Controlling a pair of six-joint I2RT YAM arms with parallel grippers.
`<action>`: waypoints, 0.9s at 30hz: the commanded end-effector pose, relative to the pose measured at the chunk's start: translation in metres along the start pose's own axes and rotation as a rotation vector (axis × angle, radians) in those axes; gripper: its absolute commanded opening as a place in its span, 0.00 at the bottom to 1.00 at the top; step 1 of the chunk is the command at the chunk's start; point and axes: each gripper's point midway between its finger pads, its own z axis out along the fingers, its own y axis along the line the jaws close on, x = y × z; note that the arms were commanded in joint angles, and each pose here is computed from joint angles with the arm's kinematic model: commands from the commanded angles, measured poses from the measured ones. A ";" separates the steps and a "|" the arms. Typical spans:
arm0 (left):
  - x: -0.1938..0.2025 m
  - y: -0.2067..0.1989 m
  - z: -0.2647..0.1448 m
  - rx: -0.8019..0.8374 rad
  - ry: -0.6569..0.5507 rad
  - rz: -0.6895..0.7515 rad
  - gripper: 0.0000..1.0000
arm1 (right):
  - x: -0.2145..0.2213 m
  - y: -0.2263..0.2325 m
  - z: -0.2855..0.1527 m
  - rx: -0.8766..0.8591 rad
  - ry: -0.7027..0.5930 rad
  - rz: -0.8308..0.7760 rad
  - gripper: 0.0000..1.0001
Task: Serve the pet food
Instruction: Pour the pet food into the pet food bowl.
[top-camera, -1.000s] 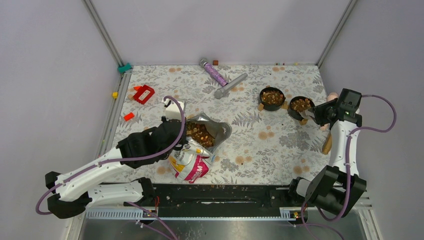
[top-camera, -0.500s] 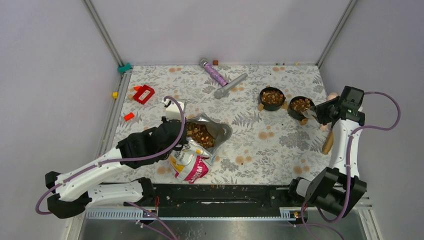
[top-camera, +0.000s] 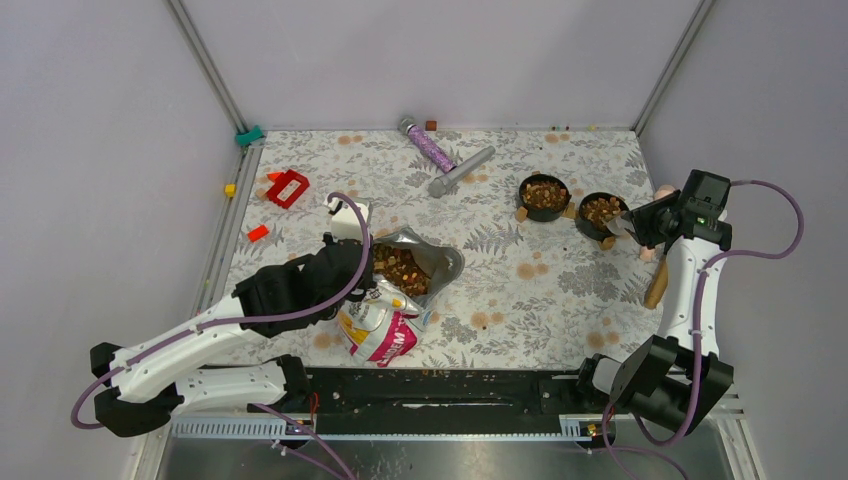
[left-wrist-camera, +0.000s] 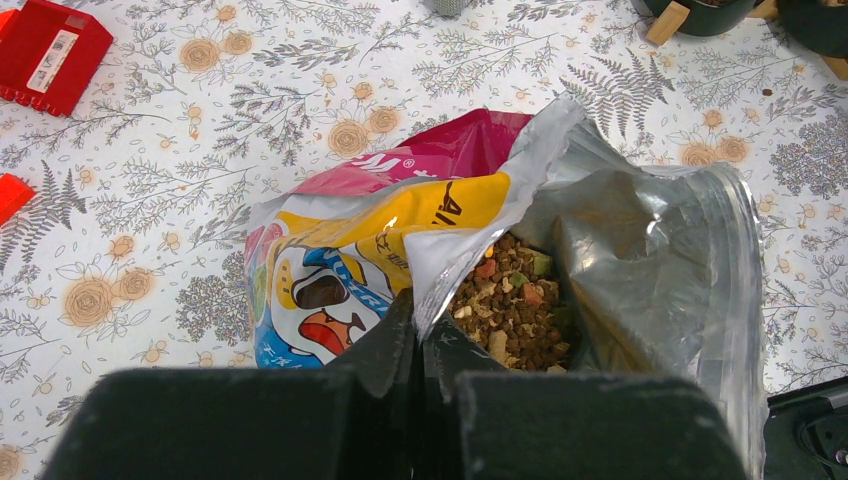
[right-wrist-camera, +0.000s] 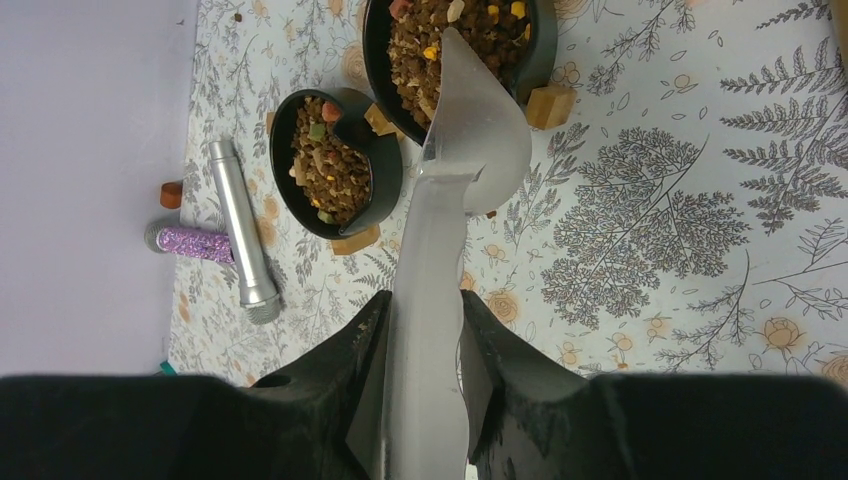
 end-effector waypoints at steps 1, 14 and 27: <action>-0.041 -0.019 -0.014 0.093 -0.130 -0.126 0.00 | -0.013 0.013 -0.010 -0.036 -0.040 -0.032 0.00; -0.040 -0.020 -0.013 0.097 -0.127 -0.124 0.00 | -0.020 0.010 -0.020 -0.021 -0.084 -0.066 0.00; -0.041 -0.019 -0.014 0.095 -0.129 -0.124 0.00 | -0.018 0.013 -0.022 -0.029 -0.071 -0.088 0.00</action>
